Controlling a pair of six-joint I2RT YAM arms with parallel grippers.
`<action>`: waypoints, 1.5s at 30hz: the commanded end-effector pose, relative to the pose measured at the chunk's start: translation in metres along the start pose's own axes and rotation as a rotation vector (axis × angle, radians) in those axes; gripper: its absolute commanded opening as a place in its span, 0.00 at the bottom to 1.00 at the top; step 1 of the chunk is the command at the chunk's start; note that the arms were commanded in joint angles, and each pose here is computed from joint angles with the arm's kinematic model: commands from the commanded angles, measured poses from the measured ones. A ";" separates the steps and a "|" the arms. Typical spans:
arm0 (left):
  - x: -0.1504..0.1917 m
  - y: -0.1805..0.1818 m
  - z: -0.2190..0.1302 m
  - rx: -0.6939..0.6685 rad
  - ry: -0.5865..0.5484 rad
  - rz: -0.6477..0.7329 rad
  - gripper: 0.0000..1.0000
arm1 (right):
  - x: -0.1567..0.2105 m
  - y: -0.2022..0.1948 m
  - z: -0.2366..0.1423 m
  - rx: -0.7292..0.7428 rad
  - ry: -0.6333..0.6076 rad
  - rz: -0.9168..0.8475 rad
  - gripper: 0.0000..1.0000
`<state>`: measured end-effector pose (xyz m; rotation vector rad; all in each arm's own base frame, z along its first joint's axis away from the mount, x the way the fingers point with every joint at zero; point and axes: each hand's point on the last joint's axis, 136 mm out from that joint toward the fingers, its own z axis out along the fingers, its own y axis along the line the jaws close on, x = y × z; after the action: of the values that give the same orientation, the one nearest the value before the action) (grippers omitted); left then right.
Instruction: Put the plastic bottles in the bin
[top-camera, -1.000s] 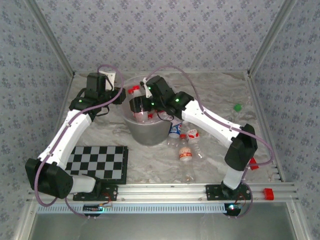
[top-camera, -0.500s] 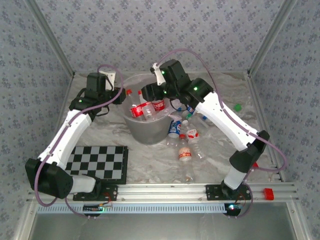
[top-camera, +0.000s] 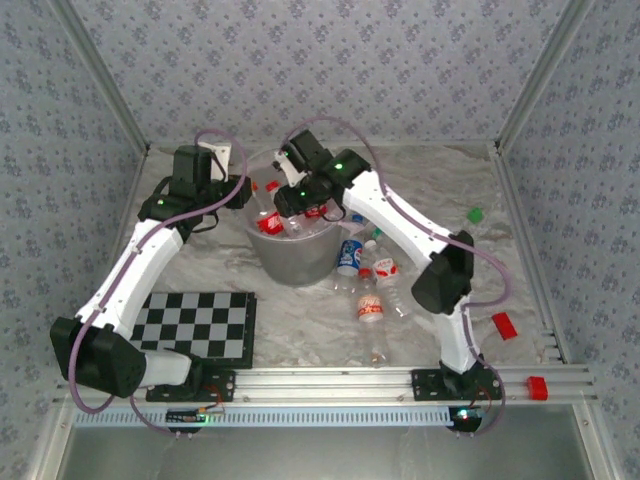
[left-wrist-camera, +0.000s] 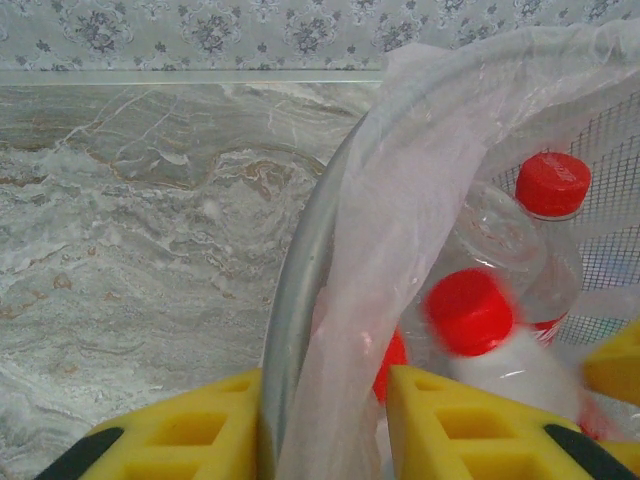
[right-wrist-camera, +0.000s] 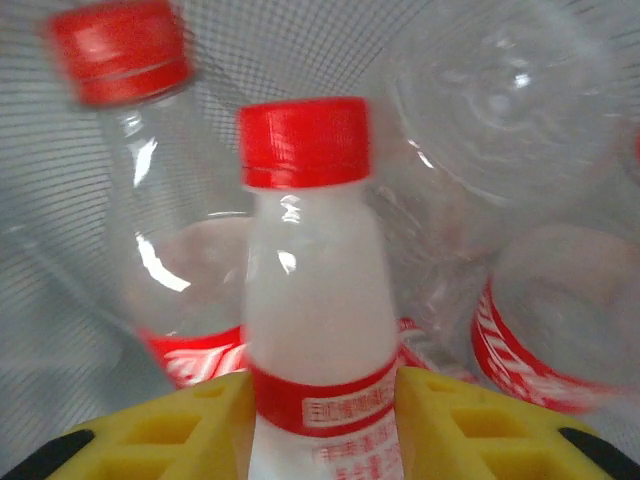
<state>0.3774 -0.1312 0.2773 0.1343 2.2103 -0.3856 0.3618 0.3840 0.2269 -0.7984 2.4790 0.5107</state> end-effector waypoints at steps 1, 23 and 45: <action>0.012 0.005 -0.004 -0.026 0.042 0.014 0.34 | 0.022 0.014 0.035 -0.084 0.115 0.014 0.41; 0.011 0.005 -0.006 -0.028 0.038 0.016 0.34 | -0.029 0.033 -0.063 -0.124 -0.108 -0.012 0.58; 0.015 0.005 0.001 -0.026 0.056 0.017 0.34 | 0.036 -0.090 -0.218 0.164 -0.318 0.256 0.78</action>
<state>0.3772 -0.1284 0.2780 0.1296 2.2088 -0.3713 0.3247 0.2311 0.3634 -0.4831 2.2854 0.4526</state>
